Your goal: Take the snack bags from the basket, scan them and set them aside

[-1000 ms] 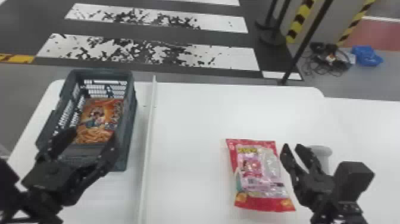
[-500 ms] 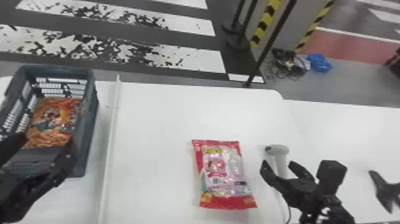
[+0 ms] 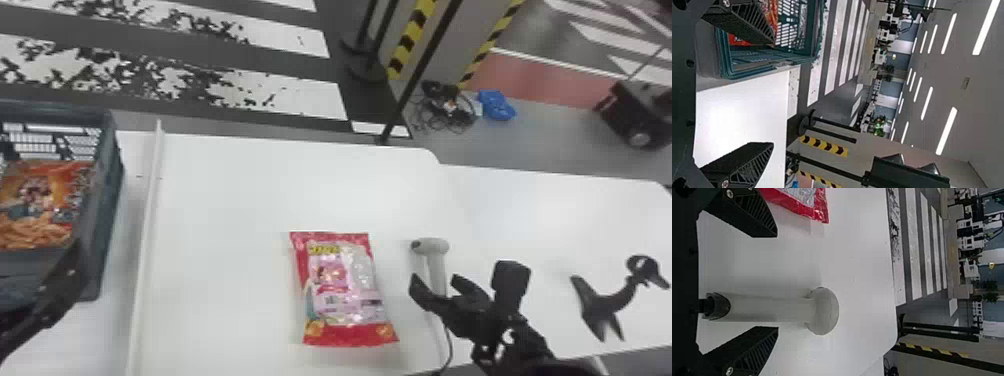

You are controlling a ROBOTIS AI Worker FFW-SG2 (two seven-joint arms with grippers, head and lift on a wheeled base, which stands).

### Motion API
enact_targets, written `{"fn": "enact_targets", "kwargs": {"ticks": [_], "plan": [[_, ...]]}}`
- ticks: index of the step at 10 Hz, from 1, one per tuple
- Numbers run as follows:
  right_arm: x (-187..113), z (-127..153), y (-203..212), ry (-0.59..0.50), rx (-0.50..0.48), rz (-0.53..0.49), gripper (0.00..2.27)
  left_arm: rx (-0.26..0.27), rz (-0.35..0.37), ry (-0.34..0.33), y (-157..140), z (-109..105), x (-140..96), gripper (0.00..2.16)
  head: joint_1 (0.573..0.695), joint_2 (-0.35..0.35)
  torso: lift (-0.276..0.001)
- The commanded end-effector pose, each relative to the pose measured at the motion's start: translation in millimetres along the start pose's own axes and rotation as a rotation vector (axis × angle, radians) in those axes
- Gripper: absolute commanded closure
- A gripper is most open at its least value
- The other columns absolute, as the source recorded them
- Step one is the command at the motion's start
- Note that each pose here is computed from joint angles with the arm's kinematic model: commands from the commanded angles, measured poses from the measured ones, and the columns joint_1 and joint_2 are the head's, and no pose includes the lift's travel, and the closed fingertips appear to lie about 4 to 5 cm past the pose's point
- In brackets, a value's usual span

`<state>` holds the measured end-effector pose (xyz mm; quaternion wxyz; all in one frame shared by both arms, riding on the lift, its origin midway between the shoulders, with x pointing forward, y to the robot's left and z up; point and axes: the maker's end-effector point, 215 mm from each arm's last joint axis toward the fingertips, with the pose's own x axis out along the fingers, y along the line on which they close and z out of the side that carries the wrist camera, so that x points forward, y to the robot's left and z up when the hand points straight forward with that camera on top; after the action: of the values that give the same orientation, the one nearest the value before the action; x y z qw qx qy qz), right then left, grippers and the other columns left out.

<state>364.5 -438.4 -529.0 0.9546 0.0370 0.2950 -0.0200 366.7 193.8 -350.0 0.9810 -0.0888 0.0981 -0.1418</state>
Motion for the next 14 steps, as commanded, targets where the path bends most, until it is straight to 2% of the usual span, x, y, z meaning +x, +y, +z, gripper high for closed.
{"fn": "enact_targets", "kwargs": {"ticks": [1,3,5,6,7,8,9,11,14], "plan": [[11,1,-15,0.012,-0.014,-0.013,0.08,-0.001,-0.005,0.016,-6,-8,-4,0.07,0.695,-0.350,-0.075],[26,0,-28,0.037,-0.049,-0.008,0.09,0.007,-0.009,0.026,-13,-13,-9,0.07,0.695,-0.350,-0.075],[36,-3,-36,0.060,-0.029,0.021,0.09,0.018,-0.019,0.034,-22,-18,-12,0.07,0.695,-0.350,-0.075],[36,-3,-36,0.073,-0.037,0.032,0.40,0.018,-0.019,0.016,-24,-12,-12,0.07,0.695,-0.350,-0.075],[37,-12,-37,0.115,-0.024,0.028,1.49,0.019,-0.021,0.005,-26,-7,-11,0.07,0.695,-0.350,-0.075],[36,-18,-35,0.137,-0.014,0.027,2.02,0.025,-0.023,0.002,-28,-5,-11,0.07,0.695,-0.350,-0.075],[33,-17,-36,0.135,-0.016,0.017,2.26,0.031,-0.021,0.017,-28,-11,-11,0.07,0.695,-0.350,-0.075],[19,-2,-31,0.100,-0.026,-0.004,2.26,0.029,-0.017,0.034,-26,-22,-7,0.07,0.695,-0.350,-0.075],[-23,8,3,0.093,-0.005,-0.024,2.26,0.032,-0.032,0.027,-29,-21,-2,0.07,0.695,-0.350,-0.075]]}}
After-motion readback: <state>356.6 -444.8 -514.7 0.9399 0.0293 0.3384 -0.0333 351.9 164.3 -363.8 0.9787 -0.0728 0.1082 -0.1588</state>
